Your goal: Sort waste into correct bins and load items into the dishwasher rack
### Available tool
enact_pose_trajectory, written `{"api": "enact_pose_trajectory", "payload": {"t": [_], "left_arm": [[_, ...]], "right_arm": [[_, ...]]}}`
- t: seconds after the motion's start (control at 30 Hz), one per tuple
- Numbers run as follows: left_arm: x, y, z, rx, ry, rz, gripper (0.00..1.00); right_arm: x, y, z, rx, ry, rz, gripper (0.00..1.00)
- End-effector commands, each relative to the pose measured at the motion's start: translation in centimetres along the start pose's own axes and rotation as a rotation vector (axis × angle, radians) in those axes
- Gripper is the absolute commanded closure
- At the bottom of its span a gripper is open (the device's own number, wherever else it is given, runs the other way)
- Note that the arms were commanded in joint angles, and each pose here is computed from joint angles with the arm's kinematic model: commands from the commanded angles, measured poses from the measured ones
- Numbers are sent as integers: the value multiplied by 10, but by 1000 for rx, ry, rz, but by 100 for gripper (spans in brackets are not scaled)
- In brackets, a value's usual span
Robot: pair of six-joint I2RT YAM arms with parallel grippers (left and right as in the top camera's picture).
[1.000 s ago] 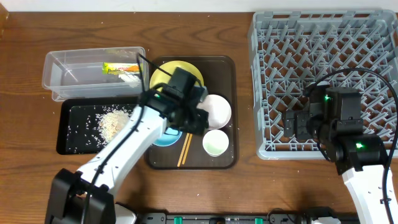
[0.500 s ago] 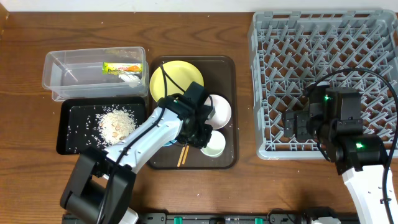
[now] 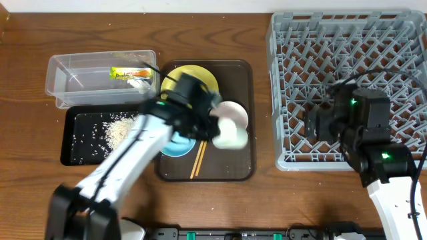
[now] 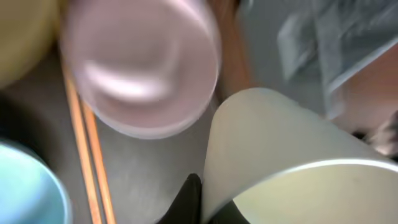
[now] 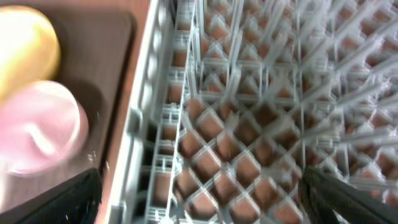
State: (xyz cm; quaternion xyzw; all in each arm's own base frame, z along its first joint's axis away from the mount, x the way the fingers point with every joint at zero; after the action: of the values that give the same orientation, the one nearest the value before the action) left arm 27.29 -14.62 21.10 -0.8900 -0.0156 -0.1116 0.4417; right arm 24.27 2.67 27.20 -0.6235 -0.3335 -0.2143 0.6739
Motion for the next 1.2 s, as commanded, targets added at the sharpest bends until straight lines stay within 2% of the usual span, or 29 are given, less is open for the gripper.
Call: {"api": "enact_pose_trajectory", "payload": {"t": [0.0, 0.13, 0.23, 0.33, 0.5, 0.8, 0.93, 1.17], "left_arm": [[22, -28, 12, -153, -114, -89, 94], [43, -41, 32, -368, -173, -129, 94], [53, -39, 35, -594, -141, -80, 94], [55, -28, 34, -764, -114, 8, 94], [53, -7, 33, -828, -137, 95, 94], [50, -4, 21, -893, -94, 140, 94], [50, -4, 21, -893, -94, 140, 94], [50, -4, 21, -892, -94, 140, 94]], "right_arm": [[13, -2, 4, 81, 44, -65, 1], [18, 5, 26, 403, -11, -84, 1], [16, 11, 45, 686, -58, -67, 1], [13, 21, 62, 893, -119, -54, 1], [13, 40, 87, 1113, -193, -69, 1], [22, 71, 109, 1167, -294, -159, 3], [30, 71, 110, 1165, -338, -233, 5], [40, 59, 113, 1291, -409, -347, 9]]}}
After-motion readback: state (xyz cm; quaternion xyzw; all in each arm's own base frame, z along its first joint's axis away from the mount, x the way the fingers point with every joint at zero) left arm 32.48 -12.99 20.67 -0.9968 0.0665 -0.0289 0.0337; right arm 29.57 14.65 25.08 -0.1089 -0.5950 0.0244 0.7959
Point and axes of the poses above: each gripper's point midway between its finger pads, its own y axis out along the fingers, its own z axis along the line the jaws close on, x = y × z, the point moved 10 cm from there along -y, back along the fingers, and after that the axes turned 6 degrees about -y, right-handed, at the moved point
